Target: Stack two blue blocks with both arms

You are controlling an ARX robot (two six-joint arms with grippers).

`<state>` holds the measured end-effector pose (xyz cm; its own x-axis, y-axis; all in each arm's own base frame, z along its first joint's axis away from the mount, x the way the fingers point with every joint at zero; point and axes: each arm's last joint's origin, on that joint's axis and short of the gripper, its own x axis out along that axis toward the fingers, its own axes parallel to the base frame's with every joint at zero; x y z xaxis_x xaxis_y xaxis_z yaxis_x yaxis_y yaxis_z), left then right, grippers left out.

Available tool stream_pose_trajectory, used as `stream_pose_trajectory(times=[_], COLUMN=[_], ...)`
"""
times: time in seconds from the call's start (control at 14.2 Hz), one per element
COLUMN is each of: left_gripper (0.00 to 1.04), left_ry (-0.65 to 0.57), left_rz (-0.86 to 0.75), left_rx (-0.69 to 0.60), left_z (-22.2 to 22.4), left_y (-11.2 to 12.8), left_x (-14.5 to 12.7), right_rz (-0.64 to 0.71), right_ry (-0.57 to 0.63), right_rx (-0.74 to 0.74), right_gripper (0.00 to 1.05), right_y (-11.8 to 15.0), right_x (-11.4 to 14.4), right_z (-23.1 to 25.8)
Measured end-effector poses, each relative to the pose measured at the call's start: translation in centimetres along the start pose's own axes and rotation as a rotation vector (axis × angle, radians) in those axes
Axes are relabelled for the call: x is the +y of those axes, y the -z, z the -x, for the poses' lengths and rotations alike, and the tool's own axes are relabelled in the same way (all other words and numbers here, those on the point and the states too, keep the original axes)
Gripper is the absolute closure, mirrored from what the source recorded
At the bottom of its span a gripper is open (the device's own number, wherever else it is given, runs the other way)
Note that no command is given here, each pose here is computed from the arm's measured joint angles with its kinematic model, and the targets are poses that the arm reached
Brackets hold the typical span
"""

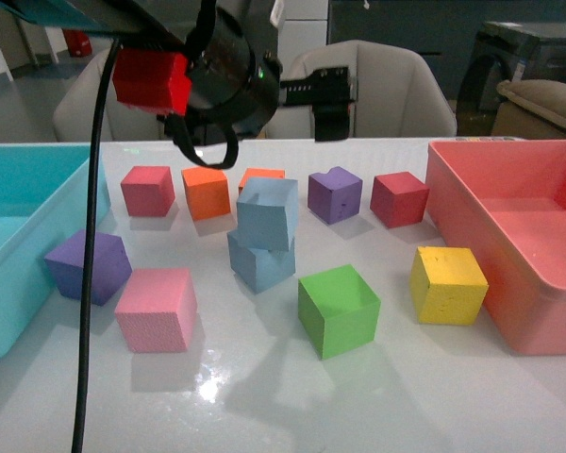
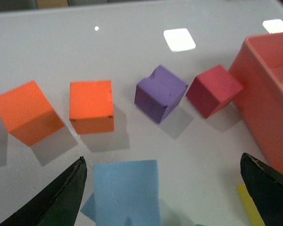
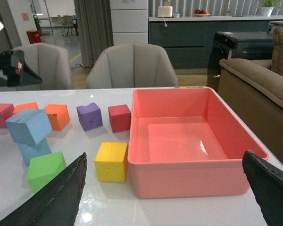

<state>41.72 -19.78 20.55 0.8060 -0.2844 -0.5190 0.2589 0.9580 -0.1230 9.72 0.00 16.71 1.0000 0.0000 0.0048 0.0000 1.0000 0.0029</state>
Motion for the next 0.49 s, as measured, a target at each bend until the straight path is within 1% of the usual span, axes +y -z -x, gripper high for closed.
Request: stream_pose_trajectory(times=[0.14, 0.21, 0.35, 0.42, 0.49], left_gripper=[0.07, 0.07, 0.07, 0.11, 0.22], left_ry=[0.051, 0.082, 0.116, 0.052, -0.104], left_rz=[-0.042, -0.063, -0.089, -0.095, -0.075], left_rx=[-0.114, -0.161, -0.211, -0.334, -0.457], left_z=[3.4, 5.1, 7.8, 8.6, 10.1], left_y=[-0.9, -0.8, -0.5, -0.2, 0.7], left_x=[-1.3, -1.7, -1.7, -1.3, 0.1], right_rz=[0.0, 0.0, 0.0, 0.0, 0.0], right_ry=[0.0, 0.0, 0.0, 0.0, 0.0], right_rx=[0.0, 0.0, 0.0, 0.0, 0.0], right_gripper=[0.06, 0.06, 0.06, 0.06, 0.06], right_y=[0.0, 0.0, 0.0, 0.0, 0.0], right_x=[0.0, 0.0, 0.0, 0.0, 0.0], right_z=[0.0, 0.0, 0.0, 0.0, 0.0])
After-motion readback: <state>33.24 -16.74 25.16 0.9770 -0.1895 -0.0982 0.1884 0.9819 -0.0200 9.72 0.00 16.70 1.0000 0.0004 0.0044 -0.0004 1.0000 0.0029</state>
